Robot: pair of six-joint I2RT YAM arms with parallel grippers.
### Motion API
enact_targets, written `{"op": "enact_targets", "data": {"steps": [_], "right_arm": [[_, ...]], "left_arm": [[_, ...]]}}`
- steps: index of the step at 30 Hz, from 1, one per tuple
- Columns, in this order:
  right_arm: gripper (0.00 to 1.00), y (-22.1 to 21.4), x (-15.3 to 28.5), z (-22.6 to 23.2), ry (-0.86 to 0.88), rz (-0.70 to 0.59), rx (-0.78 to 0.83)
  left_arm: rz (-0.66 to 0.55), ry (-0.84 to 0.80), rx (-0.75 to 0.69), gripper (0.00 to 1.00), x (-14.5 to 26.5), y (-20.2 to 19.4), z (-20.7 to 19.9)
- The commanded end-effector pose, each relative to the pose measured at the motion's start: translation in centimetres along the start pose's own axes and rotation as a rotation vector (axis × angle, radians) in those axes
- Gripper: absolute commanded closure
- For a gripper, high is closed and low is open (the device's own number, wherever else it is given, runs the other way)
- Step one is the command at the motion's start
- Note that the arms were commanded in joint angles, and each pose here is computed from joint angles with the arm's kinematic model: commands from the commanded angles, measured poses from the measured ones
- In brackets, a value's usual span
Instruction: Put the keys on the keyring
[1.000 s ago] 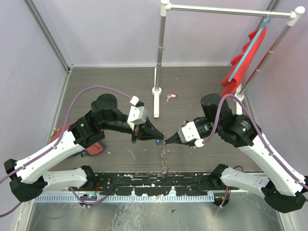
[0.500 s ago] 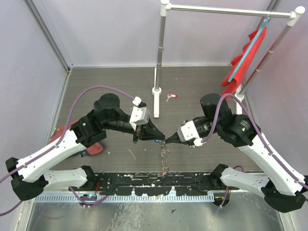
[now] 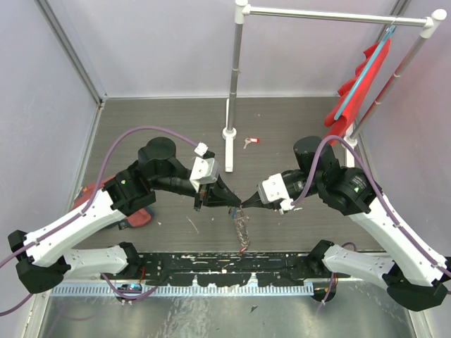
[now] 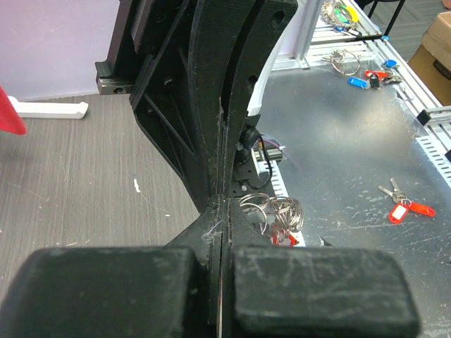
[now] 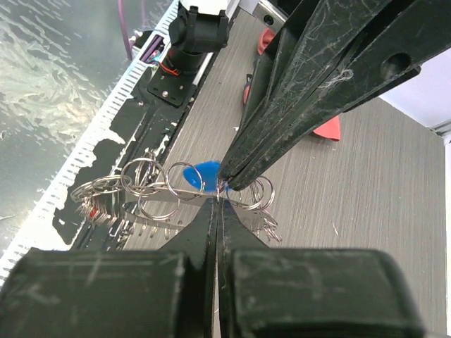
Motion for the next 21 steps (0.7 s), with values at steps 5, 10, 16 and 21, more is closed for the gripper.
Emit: {"op": "enact_targets", "data": {"steps": [5, 10, 16, 21], "right_arm": [[0.99, 2.16, 0.52, -0.59, -0.038, -0.051, 0.058], [0.99, 2.19, 0.75, -0.61, -0.054, -0.046, 0.055], [0.99, 2.36, 0.96, -0.55, -0.065, -0.048, 0.057], [0.99, 2.54, 1.15, -0.53, -0.075, -0.05, 0.059]], "left_arm": [[-0.039, -0.014, -0.044, 1.0, 0.51, 1.92, -0.37], [-0.038, -0.015, -0.044, 1.0, 0.53, 1.86, -0.44], [-0.037, -0.013, -0.043, 1.0, 0.54, 1.84, -0.43], [-0.037, -0.013, -0.042, 1.0, 0.6, 1.84, -0.47]]}}
Point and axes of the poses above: each gripper's point midway between its finger pads, its own x axis back along the fingers, its own z axis along the line the jaws close on, y = z × x, the point moved 2 cm from there along x, back along the fingers, and after that the axes turned 13 degrees about -x, right-handed, at the moved point
